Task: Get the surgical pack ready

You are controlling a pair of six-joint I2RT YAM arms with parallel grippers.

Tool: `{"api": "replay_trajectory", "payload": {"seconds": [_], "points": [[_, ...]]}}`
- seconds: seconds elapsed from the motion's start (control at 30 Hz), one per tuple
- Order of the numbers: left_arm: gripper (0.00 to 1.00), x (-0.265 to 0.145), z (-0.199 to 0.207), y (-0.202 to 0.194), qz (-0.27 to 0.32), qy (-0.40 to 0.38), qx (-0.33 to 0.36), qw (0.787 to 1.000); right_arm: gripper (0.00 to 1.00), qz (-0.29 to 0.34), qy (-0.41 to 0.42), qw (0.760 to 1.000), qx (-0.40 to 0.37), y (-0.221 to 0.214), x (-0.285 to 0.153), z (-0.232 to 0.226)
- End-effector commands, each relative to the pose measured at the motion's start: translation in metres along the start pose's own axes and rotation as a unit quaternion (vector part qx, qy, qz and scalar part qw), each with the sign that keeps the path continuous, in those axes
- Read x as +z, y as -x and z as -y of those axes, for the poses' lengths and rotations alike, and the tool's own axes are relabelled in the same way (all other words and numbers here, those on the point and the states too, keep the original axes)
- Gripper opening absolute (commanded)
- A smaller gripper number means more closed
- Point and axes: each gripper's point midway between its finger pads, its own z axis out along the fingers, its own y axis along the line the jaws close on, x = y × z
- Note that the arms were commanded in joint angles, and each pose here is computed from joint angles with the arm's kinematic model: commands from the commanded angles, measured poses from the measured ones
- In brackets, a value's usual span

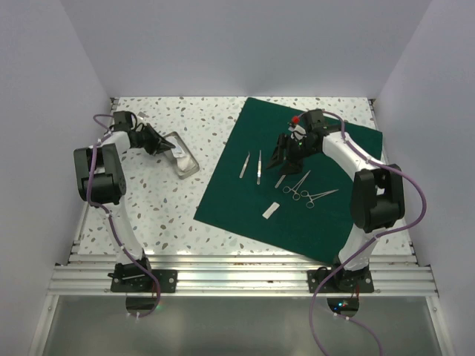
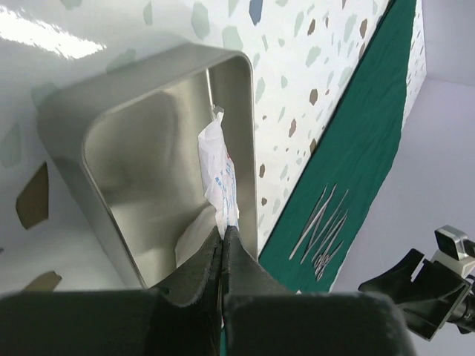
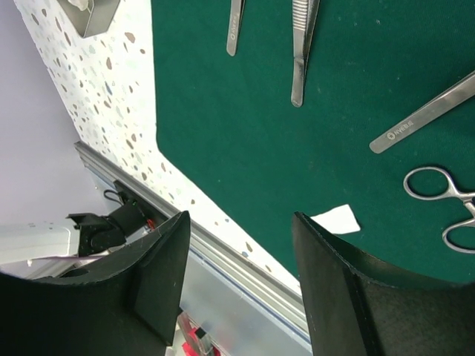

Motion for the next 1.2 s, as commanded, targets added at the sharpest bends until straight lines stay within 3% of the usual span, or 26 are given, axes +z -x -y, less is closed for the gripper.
{"api": "replay_trajectory", "payload": {"seconds": [0.0, 0.2, 0.43, 0.6, 0.97, 1.17], "points": [[0.00, 0.005, -0.002, 0.018, 0.008, -0.004, -0.012, 1.000, 0.61, -0.002, 0.000, 1.000, -0.005, -0.002, -0.001, -0.001], [0.04, 0.011, -0.004, 0.029, 0.011, -0.004, -0.019, 1.000, 0.61, -0.004, 0.000, 1.000, 0.000, -0.001, 0.002, 0.001], [0.46, 0.004, 0.002, 0.032, 0.014, 0.000, -0.006, 1.000, 0.61, -0.013, -0.010, 1.000, 0.012, -0.002, 0.010, 0.005], [0.57, -0.015, 0.012, 0.028, 0.022, 0.013, 0.014, 1.000, 0.61, -0.032, -0.024, 0.999, 0.022, -0.017, 0.019, 0.010], [0.63, -0.065, 0.026, 0.003, 0.071, 0.067, 0.094, 0.991, 0.61, -0.049, -0.059, 0.994, 0.075, -0.068, 0.037, 0.033], [0.61, -0.072, 0.053, -0.042, 0.056, 0.071, 0.163, 0.982, 0.56, -0.023, -0.087, 0.989, 0.116, -0.082, 0.039, 0.054]]}}
